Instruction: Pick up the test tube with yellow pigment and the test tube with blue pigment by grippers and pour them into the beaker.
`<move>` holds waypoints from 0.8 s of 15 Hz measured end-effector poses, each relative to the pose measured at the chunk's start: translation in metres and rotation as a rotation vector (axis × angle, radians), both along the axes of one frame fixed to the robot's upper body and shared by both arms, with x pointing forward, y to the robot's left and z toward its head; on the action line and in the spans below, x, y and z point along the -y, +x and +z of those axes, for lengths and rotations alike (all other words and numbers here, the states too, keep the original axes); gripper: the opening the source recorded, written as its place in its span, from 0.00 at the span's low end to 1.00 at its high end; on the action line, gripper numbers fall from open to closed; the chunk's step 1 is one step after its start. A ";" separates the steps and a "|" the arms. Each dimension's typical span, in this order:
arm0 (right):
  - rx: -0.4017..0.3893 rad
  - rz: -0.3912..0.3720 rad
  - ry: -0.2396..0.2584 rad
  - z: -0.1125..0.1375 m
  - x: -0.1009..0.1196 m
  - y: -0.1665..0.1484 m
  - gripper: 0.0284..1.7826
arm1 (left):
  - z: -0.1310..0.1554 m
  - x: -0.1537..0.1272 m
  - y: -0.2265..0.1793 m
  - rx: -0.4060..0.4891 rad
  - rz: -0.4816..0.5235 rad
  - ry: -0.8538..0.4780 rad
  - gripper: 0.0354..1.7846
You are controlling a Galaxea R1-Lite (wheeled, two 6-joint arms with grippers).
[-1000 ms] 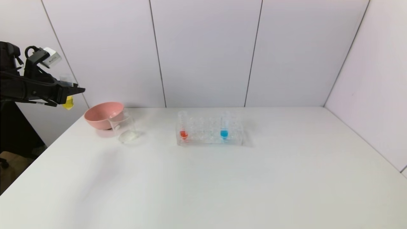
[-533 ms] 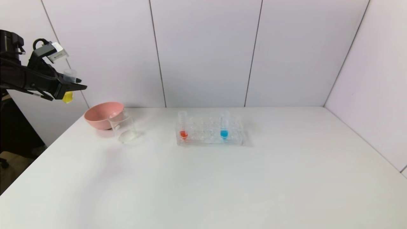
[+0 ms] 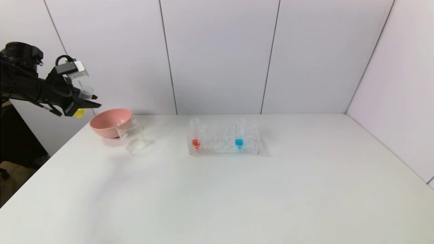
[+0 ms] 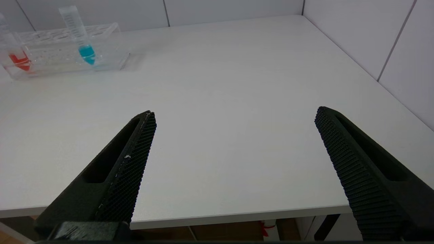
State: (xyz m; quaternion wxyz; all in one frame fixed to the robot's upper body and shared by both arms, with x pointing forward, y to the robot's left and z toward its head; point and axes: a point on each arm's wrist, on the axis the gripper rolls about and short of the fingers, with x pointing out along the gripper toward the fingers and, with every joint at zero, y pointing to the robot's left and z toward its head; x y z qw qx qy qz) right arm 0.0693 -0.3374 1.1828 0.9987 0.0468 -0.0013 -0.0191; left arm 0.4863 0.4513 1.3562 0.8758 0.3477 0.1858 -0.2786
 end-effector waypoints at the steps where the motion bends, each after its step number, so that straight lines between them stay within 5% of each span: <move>1: 0.000 0.000 0.000 0.000 0.000 0.000 0.96 | -0.001 0.001 0.001 0.003 -0.002 0.024 0.29; 12: 0.000 0.000 0.000 0.000 0.000 0.000 0.96 | -0.005 0.013 0.007 0.018 -0.040 0.191 0.29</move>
